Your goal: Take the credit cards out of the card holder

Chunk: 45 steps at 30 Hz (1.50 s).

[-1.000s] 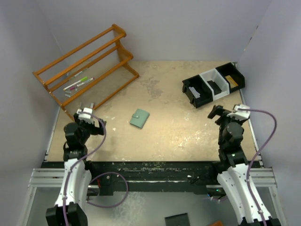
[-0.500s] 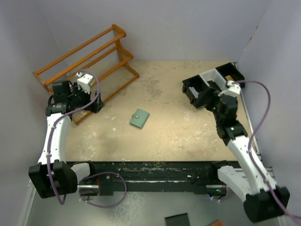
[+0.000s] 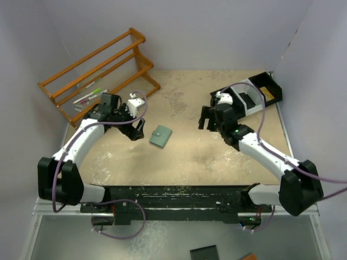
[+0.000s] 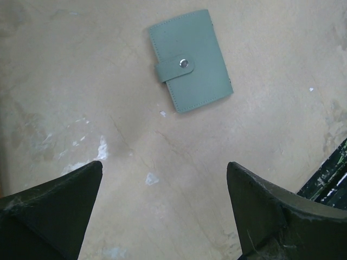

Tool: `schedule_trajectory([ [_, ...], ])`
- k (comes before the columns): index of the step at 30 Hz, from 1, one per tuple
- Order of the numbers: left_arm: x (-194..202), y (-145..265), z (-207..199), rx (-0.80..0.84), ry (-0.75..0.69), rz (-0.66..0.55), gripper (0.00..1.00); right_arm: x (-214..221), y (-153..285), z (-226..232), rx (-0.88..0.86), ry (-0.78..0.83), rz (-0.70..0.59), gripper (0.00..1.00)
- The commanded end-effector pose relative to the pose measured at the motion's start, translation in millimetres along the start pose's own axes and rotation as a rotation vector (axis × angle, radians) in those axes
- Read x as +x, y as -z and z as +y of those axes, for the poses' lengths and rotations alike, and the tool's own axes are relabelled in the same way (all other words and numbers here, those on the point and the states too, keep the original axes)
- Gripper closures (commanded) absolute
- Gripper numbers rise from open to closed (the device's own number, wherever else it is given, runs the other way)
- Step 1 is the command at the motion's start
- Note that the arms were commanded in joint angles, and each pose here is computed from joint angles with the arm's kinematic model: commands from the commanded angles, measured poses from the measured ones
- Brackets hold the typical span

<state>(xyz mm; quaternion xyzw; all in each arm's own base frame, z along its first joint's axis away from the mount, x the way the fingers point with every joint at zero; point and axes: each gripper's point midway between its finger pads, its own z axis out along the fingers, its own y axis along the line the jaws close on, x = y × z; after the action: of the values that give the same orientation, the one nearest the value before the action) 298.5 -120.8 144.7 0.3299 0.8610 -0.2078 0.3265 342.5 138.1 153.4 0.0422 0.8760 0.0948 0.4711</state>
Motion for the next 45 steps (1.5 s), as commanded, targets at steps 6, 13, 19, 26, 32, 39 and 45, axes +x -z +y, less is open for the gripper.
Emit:
schedule_trajectory([
  [6, -14.6, -68.3, 0.2, 0.036, -0.074, 0.068, 0.01, 53.1, -24.1, 85.6, -0.161, -0.038, 0.145, 0.12],
  [13, -14.6, -109.1, -1.3, 0.065, -0.089, 0.105, 0.01, -38.7, -26.0, 34.0, -0.003, -0.034, 0.046, 0.09],
  [19, -15.8, -139.1, -9.1, 0.116, -0.079, 0.120, 0.01, -79.6, -23.5, -9.3, 0.087, -0.012, 0.009, 0.09],
  [26, -7.2, -172.8, -9.1, 0.126, -0.098, 0.183, 0.02, -75.8, -20.8, -51.3, 0.161, -0.054, 0.014, 0.09],
  [32, 7.1, -181.8, -9.7, 0.147, -0.089, 0.219, 0.40, -83.2, -25.2, -78.8, 0.221, -0.053, 0.011, 0.08],
  [39, -7.6, -159.6, -22.4, 0.166, -0.082, 0.168, 0.83, -77.8, -50.7, -84.0, 0.244, 0.000, 0.058, 0.10],
  [45, -33.2, -126.9, -35.8, 0.178, -0.095, 0.110, 1.00, -70.7, -69.5, -90.6, 0.263, 0.051, 0.092, 0.14],
])
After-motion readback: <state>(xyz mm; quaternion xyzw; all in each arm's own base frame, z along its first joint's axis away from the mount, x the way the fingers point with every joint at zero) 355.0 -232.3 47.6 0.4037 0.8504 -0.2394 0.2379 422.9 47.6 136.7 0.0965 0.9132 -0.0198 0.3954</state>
